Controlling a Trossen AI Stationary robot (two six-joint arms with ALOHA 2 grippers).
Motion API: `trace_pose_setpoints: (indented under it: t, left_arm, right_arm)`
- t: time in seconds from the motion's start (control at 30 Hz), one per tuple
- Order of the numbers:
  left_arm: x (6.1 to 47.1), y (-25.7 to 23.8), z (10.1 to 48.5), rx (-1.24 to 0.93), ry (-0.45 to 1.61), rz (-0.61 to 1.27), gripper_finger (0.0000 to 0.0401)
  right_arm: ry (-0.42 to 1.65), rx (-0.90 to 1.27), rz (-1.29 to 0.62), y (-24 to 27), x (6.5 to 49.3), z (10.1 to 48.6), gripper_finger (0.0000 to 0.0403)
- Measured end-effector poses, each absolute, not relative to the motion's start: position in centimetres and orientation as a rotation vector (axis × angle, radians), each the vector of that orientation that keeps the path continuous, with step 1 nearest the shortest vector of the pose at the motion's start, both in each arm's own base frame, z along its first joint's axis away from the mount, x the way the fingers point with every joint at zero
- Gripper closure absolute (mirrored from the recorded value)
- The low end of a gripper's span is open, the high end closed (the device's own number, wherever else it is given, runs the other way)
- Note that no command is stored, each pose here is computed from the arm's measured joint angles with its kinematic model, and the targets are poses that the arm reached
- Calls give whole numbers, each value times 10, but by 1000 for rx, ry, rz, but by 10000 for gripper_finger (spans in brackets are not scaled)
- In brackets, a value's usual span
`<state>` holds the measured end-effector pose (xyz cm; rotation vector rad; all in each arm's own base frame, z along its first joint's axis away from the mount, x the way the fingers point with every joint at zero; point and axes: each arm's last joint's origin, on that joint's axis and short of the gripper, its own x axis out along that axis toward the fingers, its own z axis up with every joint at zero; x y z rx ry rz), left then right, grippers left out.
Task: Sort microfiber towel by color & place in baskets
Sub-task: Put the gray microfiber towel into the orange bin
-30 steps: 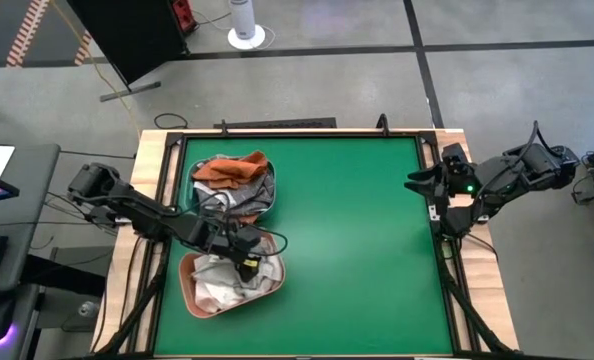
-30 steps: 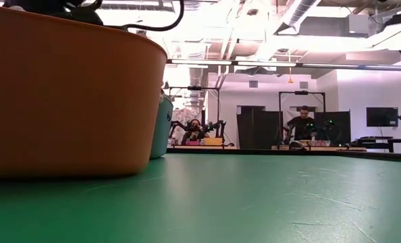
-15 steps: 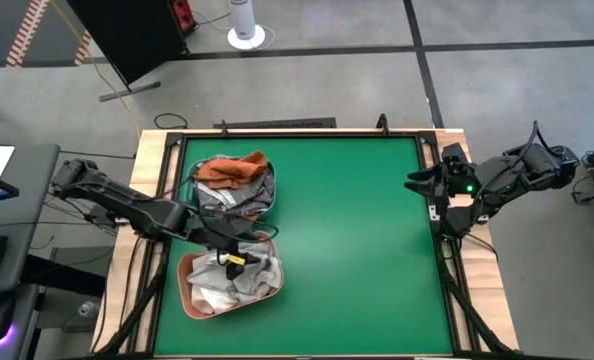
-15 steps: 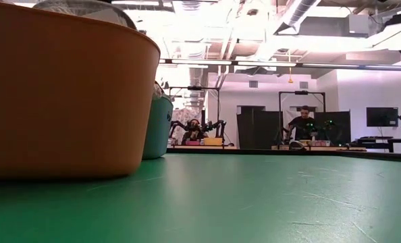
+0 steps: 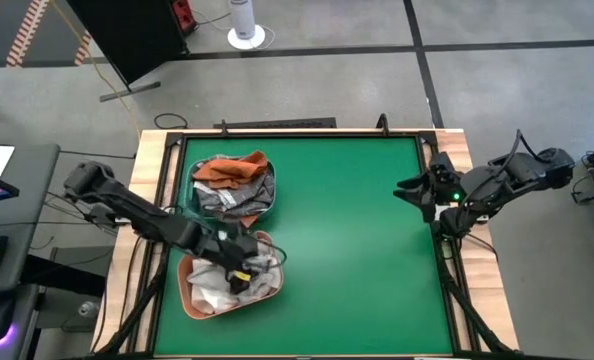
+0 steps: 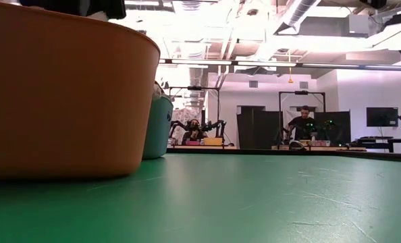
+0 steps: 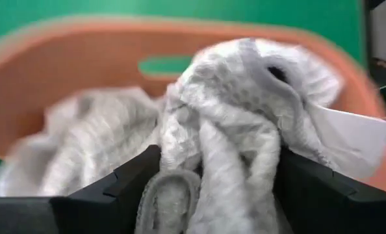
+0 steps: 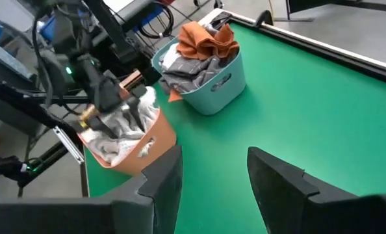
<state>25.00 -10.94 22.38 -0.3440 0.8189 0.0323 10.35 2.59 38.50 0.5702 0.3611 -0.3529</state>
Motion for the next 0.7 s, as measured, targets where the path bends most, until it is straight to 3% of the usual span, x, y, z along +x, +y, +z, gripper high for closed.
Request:
trace_pose_setpoints:
  t: [0.27,0.4,0.53,0.7]
  left_arm:
    - [258,-130,190,-434,978,37,136]
    - [253,-131,213,-483,978,-73,136]
    - [247,-127,258,-447,807,-172,136]
    - [230,-116,282,-368,714,-174,136]
  right_arm:
    - [336,589,-340,26,104,388,204]
    - [334,590,-336,26,102,388,204]
    - [335,588,-335,26,102,388,204]
    - [330,578,-330,26,103,389,204]
